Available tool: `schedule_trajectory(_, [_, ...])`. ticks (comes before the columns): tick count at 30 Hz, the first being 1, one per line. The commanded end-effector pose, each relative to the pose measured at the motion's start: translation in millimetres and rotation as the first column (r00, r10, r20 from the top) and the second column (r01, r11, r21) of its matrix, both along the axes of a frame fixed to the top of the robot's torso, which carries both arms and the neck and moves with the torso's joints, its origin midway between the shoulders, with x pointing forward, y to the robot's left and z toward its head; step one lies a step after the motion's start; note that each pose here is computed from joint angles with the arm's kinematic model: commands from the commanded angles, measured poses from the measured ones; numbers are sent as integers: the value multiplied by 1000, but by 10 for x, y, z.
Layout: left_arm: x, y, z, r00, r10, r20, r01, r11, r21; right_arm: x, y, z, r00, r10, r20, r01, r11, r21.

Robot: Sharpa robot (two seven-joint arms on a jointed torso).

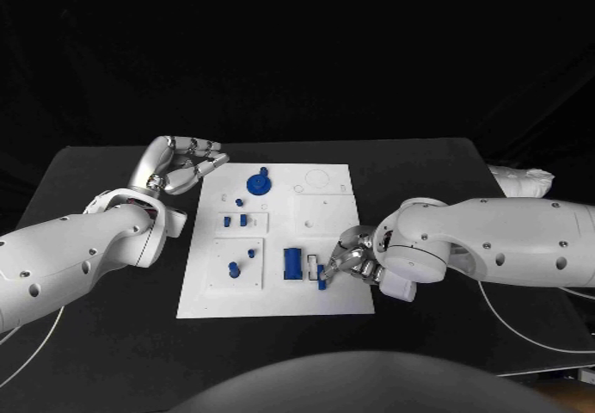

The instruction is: Assemble the parts on the task board

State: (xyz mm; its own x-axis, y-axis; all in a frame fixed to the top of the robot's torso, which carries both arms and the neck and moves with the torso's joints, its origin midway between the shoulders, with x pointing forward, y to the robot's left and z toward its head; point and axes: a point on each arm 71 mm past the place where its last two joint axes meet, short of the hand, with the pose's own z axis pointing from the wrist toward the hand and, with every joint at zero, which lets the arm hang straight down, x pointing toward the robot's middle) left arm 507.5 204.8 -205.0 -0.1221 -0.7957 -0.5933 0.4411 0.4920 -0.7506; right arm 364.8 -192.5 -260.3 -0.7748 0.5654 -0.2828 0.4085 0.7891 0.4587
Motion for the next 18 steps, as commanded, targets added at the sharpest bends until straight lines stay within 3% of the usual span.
schedule_trajectory(1, [-6,-20,-3,1000,-17,-2,17,1000,-1,-31,-94,-72,998,-54,-30,52,995,-86])
schedule_trajectory(18, [-6,-17,-8,1000,-16,-4,16,1000,0,5,-154,-54,995,-99,24,101,991,-83])
